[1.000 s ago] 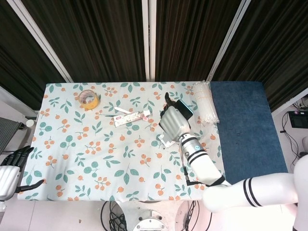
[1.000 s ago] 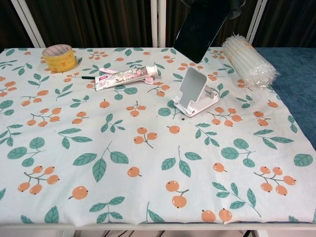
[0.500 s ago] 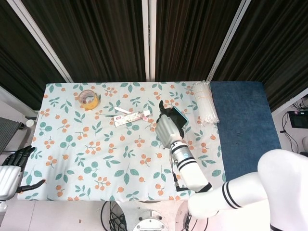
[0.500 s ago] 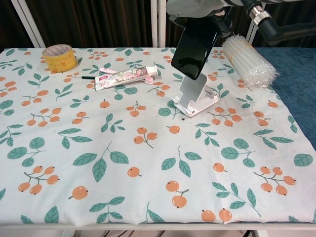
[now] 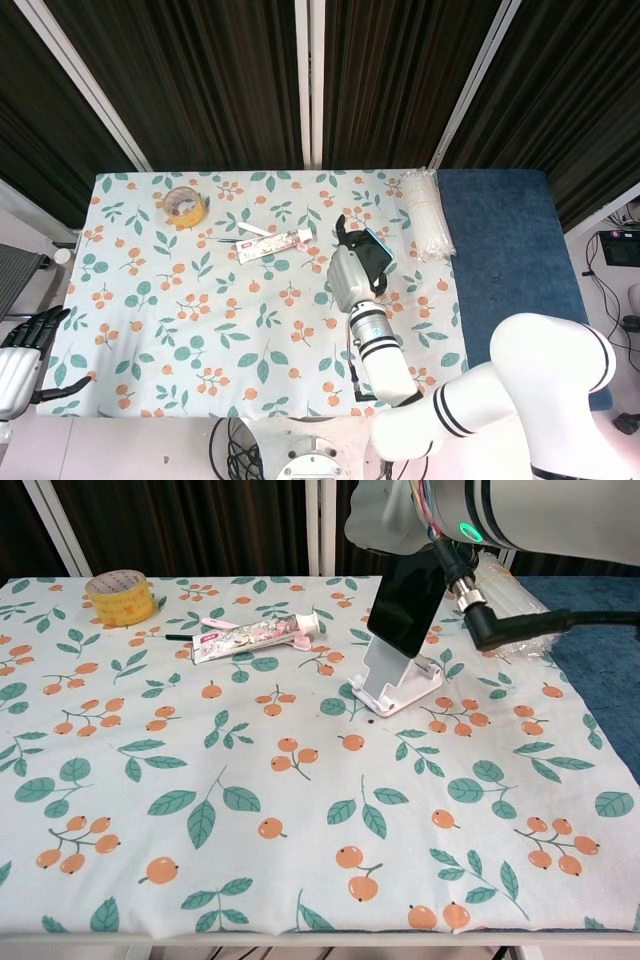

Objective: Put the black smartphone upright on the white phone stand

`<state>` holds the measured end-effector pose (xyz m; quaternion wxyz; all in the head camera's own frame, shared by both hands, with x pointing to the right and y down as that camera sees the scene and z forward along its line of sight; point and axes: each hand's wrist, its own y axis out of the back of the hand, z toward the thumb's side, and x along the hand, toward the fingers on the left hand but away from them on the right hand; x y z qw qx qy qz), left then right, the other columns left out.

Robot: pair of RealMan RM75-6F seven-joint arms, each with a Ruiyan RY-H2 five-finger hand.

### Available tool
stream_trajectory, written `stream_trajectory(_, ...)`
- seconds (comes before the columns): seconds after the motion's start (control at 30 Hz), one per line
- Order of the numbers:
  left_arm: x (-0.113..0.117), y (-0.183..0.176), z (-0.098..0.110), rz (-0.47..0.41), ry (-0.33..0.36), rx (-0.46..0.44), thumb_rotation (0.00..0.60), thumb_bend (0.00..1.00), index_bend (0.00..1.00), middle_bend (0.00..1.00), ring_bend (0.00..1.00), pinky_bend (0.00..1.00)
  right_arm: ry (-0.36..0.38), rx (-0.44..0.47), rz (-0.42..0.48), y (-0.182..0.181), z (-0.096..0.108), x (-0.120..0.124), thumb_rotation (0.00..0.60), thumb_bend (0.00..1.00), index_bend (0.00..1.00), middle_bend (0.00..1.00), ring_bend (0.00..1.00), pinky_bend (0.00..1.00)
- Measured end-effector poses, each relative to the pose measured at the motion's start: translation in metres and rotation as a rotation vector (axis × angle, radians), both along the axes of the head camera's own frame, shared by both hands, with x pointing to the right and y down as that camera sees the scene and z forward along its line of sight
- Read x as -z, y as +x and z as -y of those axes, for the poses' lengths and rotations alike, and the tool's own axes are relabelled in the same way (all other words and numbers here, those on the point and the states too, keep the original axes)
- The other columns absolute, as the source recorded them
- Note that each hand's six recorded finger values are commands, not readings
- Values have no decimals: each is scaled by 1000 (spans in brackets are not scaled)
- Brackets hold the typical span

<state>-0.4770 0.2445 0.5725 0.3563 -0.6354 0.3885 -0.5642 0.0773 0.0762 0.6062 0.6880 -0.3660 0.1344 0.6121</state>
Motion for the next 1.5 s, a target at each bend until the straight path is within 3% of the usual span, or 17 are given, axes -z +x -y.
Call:
stream_trajectory(0.77,-1,-6,-1,0,-6,11,435,56,84,70,102,200,16,-51,-76,3,-5,-30,600,364,528,339,373,83)
stream_trajectory(1.5,-2,-10,-3,-7,-12,18,439,56,83,71,102,200,30,-54,-73,-12,-3,-43,600,364,527,339,367,88)
